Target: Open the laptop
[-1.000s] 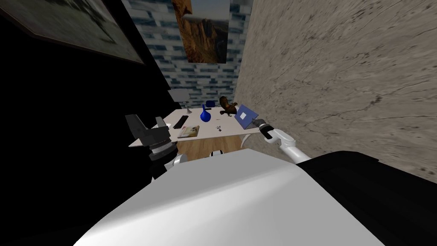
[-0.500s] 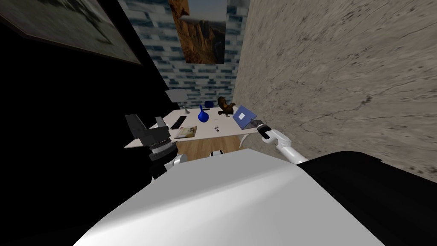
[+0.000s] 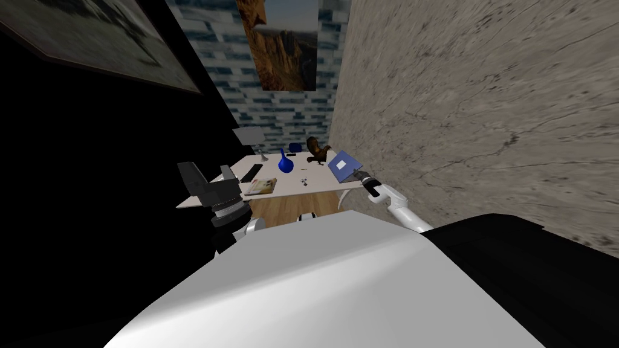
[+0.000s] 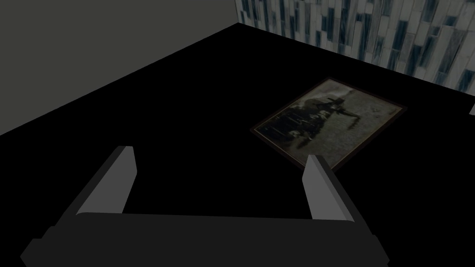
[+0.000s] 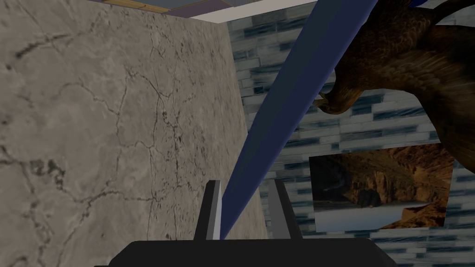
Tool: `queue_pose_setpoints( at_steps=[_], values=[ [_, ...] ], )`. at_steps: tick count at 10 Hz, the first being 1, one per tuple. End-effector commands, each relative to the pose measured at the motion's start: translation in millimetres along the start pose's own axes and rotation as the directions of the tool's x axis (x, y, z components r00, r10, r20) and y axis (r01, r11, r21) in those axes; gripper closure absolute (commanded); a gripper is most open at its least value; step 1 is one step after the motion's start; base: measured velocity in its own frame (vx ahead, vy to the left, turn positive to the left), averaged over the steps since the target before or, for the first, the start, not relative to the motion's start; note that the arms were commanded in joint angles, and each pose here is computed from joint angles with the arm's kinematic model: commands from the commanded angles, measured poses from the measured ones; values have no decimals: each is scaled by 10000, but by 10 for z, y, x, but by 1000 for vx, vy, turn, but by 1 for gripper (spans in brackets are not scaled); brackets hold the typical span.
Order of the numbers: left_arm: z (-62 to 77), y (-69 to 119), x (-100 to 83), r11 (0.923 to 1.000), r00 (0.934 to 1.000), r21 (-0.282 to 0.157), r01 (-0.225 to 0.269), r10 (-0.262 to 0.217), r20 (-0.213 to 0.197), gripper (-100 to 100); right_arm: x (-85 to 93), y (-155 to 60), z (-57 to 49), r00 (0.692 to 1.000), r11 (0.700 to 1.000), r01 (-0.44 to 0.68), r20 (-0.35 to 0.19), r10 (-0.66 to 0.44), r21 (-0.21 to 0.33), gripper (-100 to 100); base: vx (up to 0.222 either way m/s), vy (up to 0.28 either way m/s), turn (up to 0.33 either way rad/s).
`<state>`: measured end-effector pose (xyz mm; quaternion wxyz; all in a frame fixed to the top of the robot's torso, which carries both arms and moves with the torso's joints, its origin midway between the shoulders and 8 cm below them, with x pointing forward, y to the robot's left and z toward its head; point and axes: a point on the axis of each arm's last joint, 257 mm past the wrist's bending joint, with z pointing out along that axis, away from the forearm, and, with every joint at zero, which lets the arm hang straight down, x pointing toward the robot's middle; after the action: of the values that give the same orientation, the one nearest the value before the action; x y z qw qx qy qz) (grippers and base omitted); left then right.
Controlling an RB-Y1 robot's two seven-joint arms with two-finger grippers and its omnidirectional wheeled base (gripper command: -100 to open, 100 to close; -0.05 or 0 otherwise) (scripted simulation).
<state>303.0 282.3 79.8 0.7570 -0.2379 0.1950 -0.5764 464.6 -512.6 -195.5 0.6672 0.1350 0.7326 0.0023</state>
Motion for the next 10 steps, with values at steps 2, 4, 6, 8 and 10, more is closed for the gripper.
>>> queue_pose_setpoints(
  at_steps=[2, 4, 6, 8, 10],
  values=[
    [0, 0, 0, 10000, 10000, 0, 0, 0, 0, 0, 359, 2, 8, 9938, 9947, -1023, -432, 1024, 36, 100, -23, -54, 12],
    [0, 0, 0, 10000, 10000, 0, 0, 0, -1, 0, 441, 16, 19, 9886, 9899, -1418, -509, 1419, 55, 100, -27, -73, 51],
    [0, 0, 0, 10000, 10000, 0, 0, 0, 0, 0, 315, 1, 53, 9876, 9880, -1542, -273, 1543, 66, 100, -13, -38, -2],
    [0, 0, 0, 10000, 10000, 0, 0, 0, 0, 0, 531, 59, 63, 9697, 9707, -2404, -431, 2403, 45, 100, -14, -78, 0],
    [0, 0, 0, 10000, 10000, 0, 0, 0, 0, 0, 754, 140, 66, 9460, 9478, -3189, -602, 3185, 35, 100, -9, -69, -5]
  ],
)
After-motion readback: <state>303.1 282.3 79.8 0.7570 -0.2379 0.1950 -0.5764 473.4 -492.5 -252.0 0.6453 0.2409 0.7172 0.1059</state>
